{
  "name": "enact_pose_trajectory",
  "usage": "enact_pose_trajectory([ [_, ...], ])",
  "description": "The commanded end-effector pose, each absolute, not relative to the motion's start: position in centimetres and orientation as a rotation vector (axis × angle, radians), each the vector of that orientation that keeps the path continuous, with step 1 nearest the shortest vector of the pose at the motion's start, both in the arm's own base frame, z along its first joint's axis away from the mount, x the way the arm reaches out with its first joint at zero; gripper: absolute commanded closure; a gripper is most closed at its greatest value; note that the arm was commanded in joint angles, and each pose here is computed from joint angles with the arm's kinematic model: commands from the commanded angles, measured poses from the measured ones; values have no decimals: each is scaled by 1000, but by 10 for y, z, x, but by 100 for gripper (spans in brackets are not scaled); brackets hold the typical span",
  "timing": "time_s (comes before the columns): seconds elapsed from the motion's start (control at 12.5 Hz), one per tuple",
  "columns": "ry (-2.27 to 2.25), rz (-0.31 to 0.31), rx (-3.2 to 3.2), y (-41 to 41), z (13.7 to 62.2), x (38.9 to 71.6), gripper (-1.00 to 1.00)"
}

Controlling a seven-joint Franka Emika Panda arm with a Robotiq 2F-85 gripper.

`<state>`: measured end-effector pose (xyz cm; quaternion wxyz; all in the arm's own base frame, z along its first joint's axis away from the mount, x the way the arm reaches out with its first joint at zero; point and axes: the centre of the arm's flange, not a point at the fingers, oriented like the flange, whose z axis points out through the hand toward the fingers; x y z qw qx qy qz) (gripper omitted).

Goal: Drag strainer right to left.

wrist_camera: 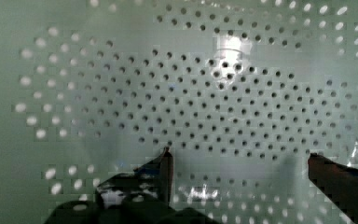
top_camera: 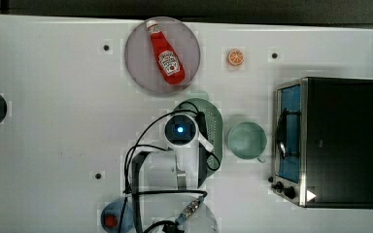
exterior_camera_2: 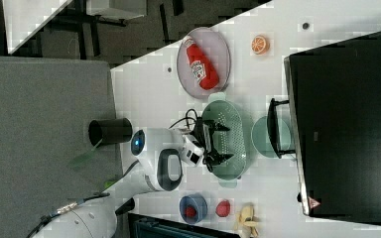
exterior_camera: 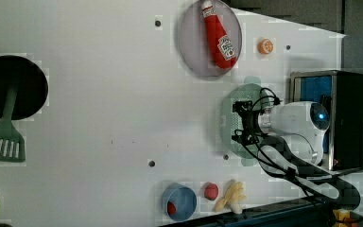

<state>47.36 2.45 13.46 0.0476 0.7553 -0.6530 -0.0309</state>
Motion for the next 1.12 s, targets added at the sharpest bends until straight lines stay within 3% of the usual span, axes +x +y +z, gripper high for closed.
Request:
enact_pose_trajectory([
  [0.08, -2053, -51, 2298, 41, 143, 481, -100],
  [1.12, -2135, -69, 2275, 180, 143, 470, -100],
])
